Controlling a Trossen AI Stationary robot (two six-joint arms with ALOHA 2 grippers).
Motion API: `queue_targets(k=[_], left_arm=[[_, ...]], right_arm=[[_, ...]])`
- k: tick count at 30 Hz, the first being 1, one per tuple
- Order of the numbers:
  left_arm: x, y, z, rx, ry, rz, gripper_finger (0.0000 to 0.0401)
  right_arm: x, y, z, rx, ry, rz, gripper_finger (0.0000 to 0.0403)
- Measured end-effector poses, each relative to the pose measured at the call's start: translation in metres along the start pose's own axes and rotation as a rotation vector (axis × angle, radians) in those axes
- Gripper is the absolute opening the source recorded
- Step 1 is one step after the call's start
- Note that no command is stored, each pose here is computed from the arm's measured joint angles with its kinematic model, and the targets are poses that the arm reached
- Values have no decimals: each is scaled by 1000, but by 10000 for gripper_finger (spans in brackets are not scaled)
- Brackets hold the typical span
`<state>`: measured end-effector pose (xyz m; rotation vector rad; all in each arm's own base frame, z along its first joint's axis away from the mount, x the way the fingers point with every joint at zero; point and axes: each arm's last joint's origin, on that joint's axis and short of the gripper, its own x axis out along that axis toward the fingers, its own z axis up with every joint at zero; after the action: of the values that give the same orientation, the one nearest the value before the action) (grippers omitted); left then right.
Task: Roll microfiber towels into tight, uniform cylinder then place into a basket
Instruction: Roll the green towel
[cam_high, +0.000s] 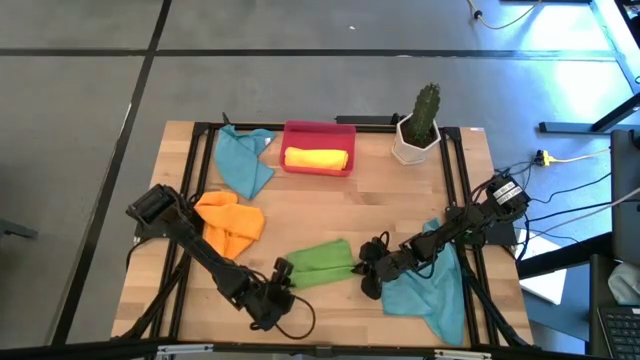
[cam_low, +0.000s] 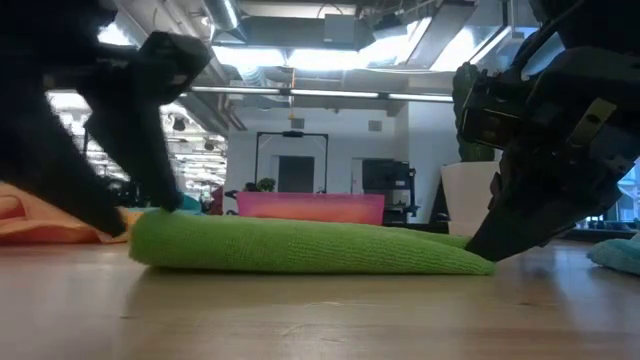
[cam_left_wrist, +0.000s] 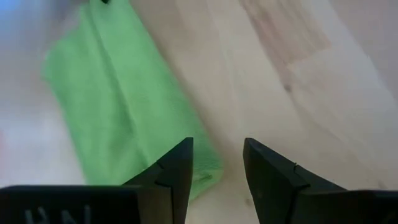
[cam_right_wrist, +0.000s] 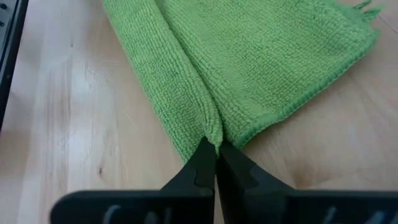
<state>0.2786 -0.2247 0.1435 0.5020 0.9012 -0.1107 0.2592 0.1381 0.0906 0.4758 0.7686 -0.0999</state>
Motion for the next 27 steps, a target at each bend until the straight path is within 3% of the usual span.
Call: queue_targets(k=[4, 12, 17, 27], left_arm=[[1, 0, -1, 57, 2, 54, 132], [2, -1, 0, 75, -8, 54, 132], [19, -8, -7, 119, 30, 55, 132], [26, -7, -11, 128, 40, 177, 132]], right_arm=[[0, 0, 0, 0, 0, 0, 4], [0, 0, 0, 4, 1, 0, 4], [0, 0, 0, 5, 3, 1, 4], [0, 0, 0, 6, 11, 8, 4]])
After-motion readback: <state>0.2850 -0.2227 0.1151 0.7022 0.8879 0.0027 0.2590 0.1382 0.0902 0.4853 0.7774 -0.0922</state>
